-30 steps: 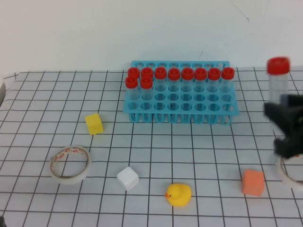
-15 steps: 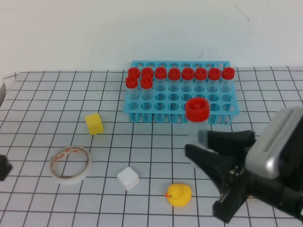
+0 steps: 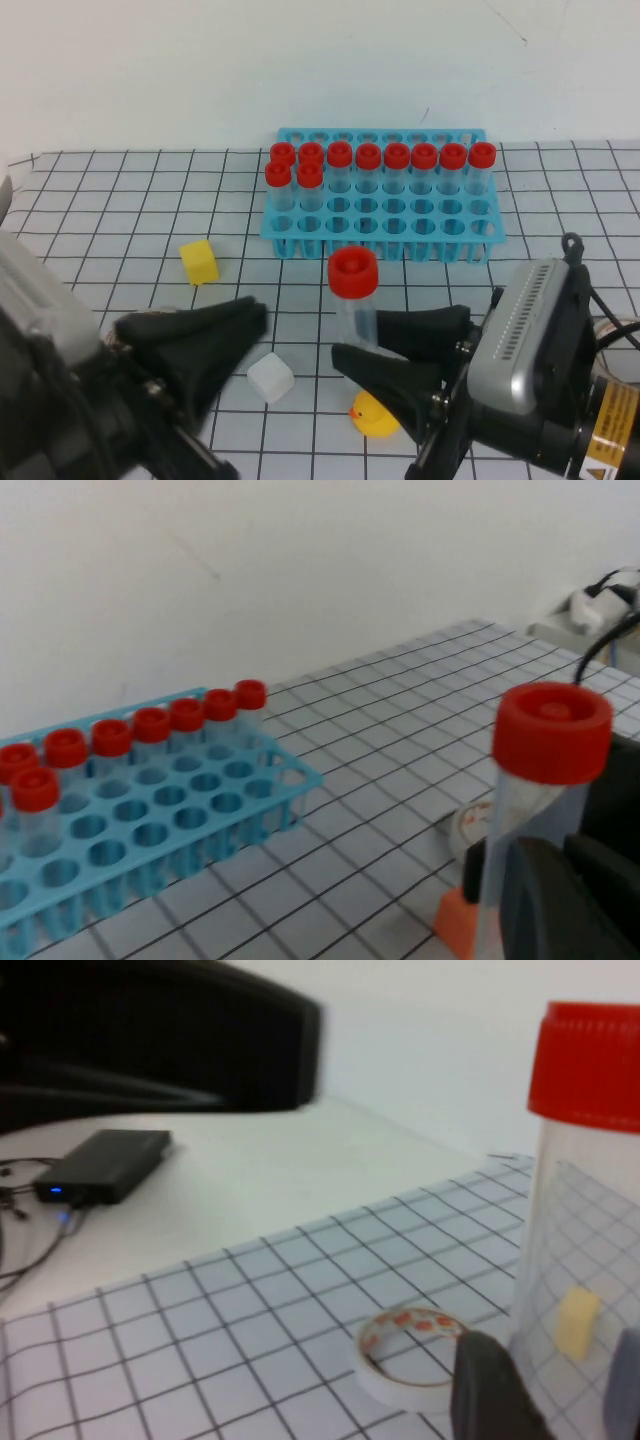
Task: Place the test tubes
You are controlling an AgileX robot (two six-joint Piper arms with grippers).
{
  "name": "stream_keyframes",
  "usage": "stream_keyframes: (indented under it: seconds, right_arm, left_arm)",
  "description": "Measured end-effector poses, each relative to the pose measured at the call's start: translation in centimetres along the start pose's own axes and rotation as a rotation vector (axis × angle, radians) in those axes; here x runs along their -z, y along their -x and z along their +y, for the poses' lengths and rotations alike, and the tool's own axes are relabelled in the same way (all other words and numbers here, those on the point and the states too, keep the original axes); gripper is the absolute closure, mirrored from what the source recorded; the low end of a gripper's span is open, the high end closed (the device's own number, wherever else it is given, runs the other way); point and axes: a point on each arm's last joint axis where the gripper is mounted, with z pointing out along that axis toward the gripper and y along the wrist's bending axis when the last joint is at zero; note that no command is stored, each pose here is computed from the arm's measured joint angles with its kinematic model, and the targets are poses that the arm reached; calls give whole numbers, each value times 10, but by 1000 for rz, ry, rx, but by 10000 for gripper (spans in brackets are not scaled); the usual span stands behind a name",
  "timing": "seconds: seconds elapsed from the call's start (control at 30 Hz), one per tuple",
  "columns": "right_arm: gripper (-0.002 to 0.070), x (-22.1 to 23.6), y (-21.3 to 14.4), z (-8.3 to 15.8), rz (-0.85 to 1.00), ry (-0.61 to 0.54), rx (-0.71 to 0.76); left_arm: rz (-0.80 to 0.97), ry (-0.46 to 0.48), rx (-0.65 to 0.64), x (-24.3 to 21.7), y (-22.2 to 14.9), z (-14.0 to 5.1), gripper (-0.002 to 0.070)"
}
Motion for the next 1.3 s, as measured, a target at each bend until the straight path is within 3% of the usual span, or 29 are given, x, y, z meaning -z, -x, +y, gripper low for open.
stream_keyframes:
  seconds: [0.13,0.37,0.5,0.7,0.97,1.23,1.3]
  right_arm:
    - [441,0,1,5,-15,50,30]
    - [441,0,1,8,-16,88,47]
    - [441,1,1,10,-14,115,74]
    - [441,1,0,12,-9,133,90]
    - [442,0,1,13,-21,140,71]
    - [442,0,1,15,-32,171,91]
    - [442,0,0,16,-30,178,100]
  left_arm:
    - [-21,-77,-7,-10,-3,-14,589]
    - [-29,-114,-12,-28,-10,-23,232]
    - [-51,-110,-12,-32,-10,-23,164]
    - [-137,-108,-4,-32,-2,-23,155]
    - [-90,-108,-4,-32,-6,-23,279]
    - [-87,-106,0,-32,-7,-23,319]
    - [-87,-106,2,-32,-7,-23,374]
